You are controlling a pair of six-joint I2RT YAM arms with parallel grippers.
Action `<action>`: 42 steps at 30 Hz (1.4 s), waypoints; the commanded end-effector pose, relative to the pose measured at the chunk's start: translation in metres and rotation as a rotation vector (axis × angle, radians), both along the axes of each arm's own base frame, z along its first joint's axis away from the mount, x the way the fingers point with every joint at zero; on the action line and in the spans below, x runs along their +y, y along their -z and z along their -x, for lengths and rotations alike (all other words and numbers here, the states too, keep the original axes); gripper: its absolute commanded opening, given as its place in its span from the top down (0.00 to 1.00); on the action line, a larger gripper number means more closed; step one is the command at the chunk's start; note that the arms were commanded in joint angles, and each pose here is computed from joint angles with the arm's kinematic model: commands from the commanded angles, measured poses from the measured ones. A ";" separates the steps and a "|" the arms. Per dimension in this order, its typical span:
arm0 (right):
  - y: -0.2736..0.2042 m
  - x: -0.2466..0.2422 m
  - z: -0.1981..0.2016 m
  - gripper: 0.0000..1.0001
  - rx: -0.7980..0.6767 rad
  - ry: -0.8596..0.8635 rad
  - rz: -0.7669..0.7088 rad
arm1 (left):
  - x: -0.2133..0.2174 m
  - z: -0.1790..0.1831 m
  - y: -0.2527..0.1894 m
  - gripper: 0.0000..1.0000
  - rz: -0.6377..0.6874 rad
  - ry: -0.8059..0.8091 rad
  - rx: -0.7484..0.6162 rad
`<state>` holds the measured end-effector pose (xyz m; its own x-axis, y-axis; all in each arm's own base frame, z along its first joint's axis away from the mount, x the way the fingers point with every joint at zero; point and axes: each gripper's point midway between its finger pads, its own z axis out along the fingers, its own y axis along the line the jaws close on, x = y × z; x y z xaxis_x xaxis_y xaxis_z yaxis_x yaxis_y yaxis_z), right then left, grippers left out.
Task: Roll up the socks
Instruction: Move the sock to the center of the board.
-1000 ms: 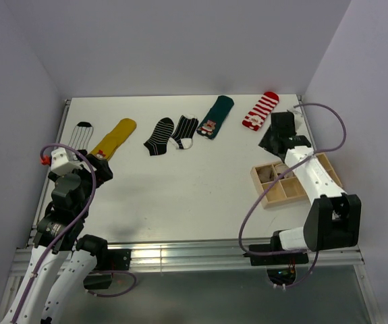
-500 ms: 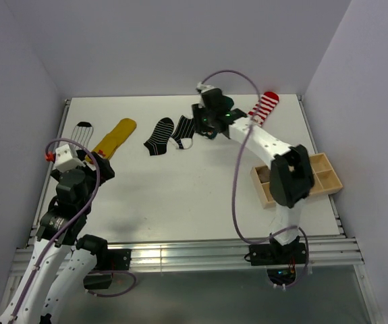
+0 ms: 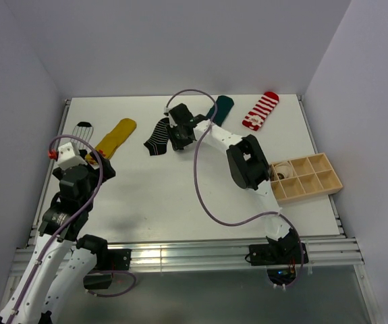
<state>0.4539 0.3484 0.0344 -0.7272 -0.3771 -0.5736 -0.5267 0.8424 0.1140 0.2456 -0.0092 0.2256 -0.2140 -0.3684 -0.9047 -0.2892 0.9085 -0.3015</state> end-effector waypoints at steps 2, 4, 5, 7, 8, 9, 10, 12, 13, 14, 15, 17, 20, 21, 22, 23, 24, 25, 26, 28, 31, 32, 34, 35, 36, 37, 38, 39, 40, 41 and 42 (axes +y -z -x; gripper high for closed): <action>0.008 0.000 0.002 0.55 0.056 0.007 0.004 | 0.001 -0.004 -0.006 0.01 0.005 -0.003 -0.027; 0.022 -0.005 0.013 0.55 0.101 0.021 0.017 | 0.000 -0.004 -0.005 0.00 0.005 0.000 -0.028; 0.026 -0.006 0.019 0.55 0.119 0.023 0.019 | 0.001 -0.004 -0.006 0.01 0.003 -0.001 -0.029; 0.035 -0.015 0.037 0.55 0.166 0.050 0.030 | 0.001 -0.004 -0.005 0.01 0.003 0.001 -0.027; 0.037 -0.019 0.045 0.55 0.184 0.058 0.033 | 0.001 -0.004 -0.005 0.01 0.002 0.001 -0.028; 0.023 -0.017 0.046 0.55 0.161 0.064 0.000 | 0.000 -0.004 -0.006 0.01 0.003 0.002 -0.029; 0.041 -0.028 0.070 0.55 0.220 0.089 0.027 | 0.000 -0.004 -0.005 0.00 0.004 0.004 -0.028; 0.043 -0.038 0.099 0.55 0.249 0.106 0.017 | 0.001 -0.004 -0.005 0.00 0.003 0.003 -0.029; 0.043 -0.036 0.113 0.56 0.272 0.124 0.004 | 0.000 -0.004 -0.005 0.00 0.002 0.006 -0.028; 0.043 -0.036 0.125 0.56 0.286 0.126 -0.003 | 0.000 -0.004 -0.005 0.01 0.002 0.006 -0.027; 0.042 -0.042 0.143 0.56 0.302 0.129 -0.006 | 0.000 -0.004 -0.006 0.01 0.002 0.008 -0.029; 0.040 -0.034 0.168 0.56 0.316 0.119 -0.019 | -0.002 -0.005 -0.006 0.00 0.005 0.018 -0.029; 0.029 -0.017 0.201 0.55 0.292 0.064 -0.047 | -0.002 -0.005 -0.005 0.00 0.004 0.022 -0.026; 0.022 -0.012 0.203 0.55 0.260 0.049 -0.060 | -0.002 -0.005 -0.005 0.01 0.003 0.020 -0.024; 0.020 -0.008 0.205 0.55 0.237 0.037 -0.060 | -0.003 -0.006 -0.005 0.01 0.006 0.023 -0.024; 0.014 -0.002 0.210 0.55 0.205 0.015 -0.061 | -0.003 -0.005 -0.004 0.01 0.004 0.026 -0.021; 0.012 0.001 0.210 0.55 0.180 -0.005 -0.056 | -0.003 -0.006 -0.005 0.01 0.006 0.024 -0.021; 0.009 0.001 0.208 0.55 0.155 -0.007 -0.046 | -0.003 -0.006 -0.004 0.01 0.005 0.027 -0.021; 0.003 0.005 0.211 0.55 0.140 -0.023 -0.054 | -0.005 -0.006 -0.004 0.00 0.009 0.034 -0.020; -0.005 0.005 0.208 0.55 0.086 -0.044 -0.046 | -0.006 -0.006 -0.004 0.01 0.009 0.044 -0.019; -0.017 0.007 0.210 0.55 -0.015 -0.096 -0.018 | -0.012 -0.009 -0.003 0.01 0.011 0.073 -0.009; -0.022 0.005 0.208 0.55 -0.056 -0.097 -0.005 | -0.013 -0.010 -0.002 0.00 0.012 0.075 -0.002; -0.023 0.008 0.213 0.55 -0.099 -0.145 0.026 | -0.015 -0.012 0.001 0.00 0.012 0.084 0.014; -0.023 0.007 0.212 0.55 -0.121 -0.149 0.041 | -0.016 -0.012 0.002 0.00 0.012 0.087 0.019; -0.022 0.006 0.211 0.55 -0.147 -0.162 0.065 | -0.016 -0.013 0.004 0.01 0.013 0.087 0.027; -0.022 0.008 0.214 0.54 -0.156 -0.177 0.074 | -0.016 -0.013 0.004 0.01 0.014 0.089 0.026; -0.022 0.010 0.216 0.54 -0.161 -0.186 0.074 | -0.016 -0.012 0.004 0.01 0.014 0.087 0.026; -0.021 0.013 0.218 0.54 -0.165 -0.218 0.065 | -0.016 -0.012 0.004 0.00 0.014 0.087 0.024; -0.020 0.015 0.221 0.53 -0.173 -0.231 0.069 | -0.015 -0.012 0.003 0.00 0.014 0.084 0.020; -0.018 0.016 0.222 0.52 -0.175 -0.238 0.075 | -0.015 -0.012 0.004 0.01 0.014 0.083 0.021; -0.016 0.017 0.222 0.51 -0.177 -0.249 0.087 | -0.015 -0.012 0.004 0.00 0.013 0.085 0.020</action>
<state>0.2211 0.3609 0.0369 -0.5708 -0.5751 -0.5861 -0.7076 0.7066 -0.0042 0.2552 -0.0233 0.2120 -0.2929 -0.3641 -0.8841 -0.2430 0.9227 -0.2995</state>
